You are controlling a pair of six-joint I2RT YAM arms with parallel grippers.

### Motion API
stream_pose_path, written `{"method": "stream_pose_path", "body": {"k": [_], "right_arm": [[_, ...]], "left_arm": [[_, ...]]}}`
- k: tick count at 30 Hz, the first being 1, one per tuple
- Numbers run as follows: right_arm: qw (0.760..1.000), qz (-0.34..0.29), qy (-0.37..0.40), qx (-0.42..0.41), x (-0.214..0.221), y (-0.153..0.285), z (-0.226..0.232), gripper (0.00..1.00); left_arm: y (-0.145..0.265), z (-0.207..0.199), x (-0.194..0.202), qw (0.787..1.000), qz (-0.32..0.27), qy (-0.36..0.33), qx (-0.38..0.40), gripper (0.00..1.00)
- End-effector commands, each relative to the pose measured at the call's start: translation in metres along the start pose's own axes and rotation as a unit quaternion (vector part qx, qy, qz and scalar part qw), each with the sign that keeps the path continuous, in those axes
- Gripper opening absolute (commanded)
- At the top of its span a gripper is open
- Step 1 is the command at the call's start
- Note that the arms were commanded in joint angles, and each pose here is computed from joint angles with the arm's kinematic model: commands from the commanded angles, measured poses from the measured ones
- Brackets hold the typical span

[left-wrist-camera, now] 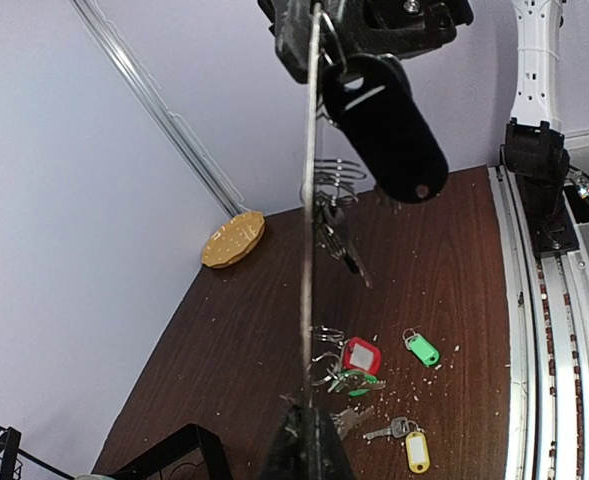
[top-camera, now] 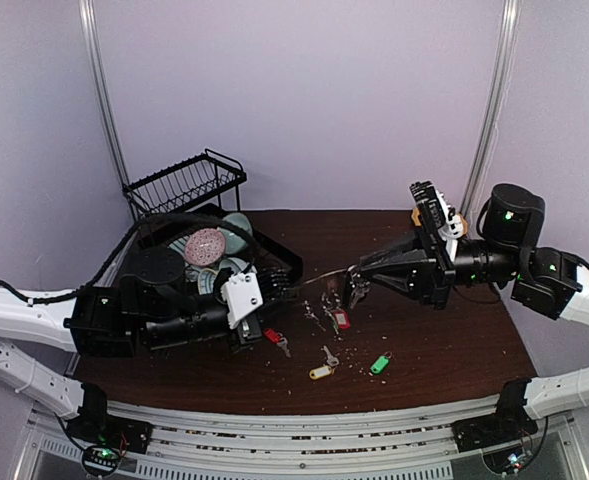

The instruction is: Put the keys on the keyring

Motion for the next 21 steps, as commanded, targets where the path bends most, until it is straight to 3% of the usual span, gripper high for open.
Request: {"method": "stream_pose_path", "body": {"k": [1,13,18,21], "right_arm": [[1.000,-0.014,0.002,-0.028,-0.0102,0.0018,0.0049,0.19],[1.000,-0.016,0.006,-0.012,-0.0131,0.0003,0.0002,0.23],[1.000,-0.017,0.008,-0.007,-0.0158,0.0005,-0.0014,0.32],[1.000,-0.014,0.014,0.006,-0.0167,0.0030,-0.0025,0.33]], "left_arm": [[0.0017,0.0063,-0.0194,0.999,-0.046,0.012,-0.018,0.00],[0.0012,0.0059,-0.0181,0.999,-0.043,0.014,-0.017,0.00],[0.0003,0.0055,-0.0165,0.999,-0.040,0.013,-0.017,0.00],[0.0010,0.0060,-0.0167,0.999,-0.041,0.014,-0.019,0.00]]}}
Point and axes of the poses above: each gripper's point midway between its finger pads, its own y axis back along the fingers, its own z axis along the line the jaws close on, x = y × z, the point moved 7 cm from there along y, back along the fingers, and after that the axes turned 14 degrees about y, right-handed, at the moved point
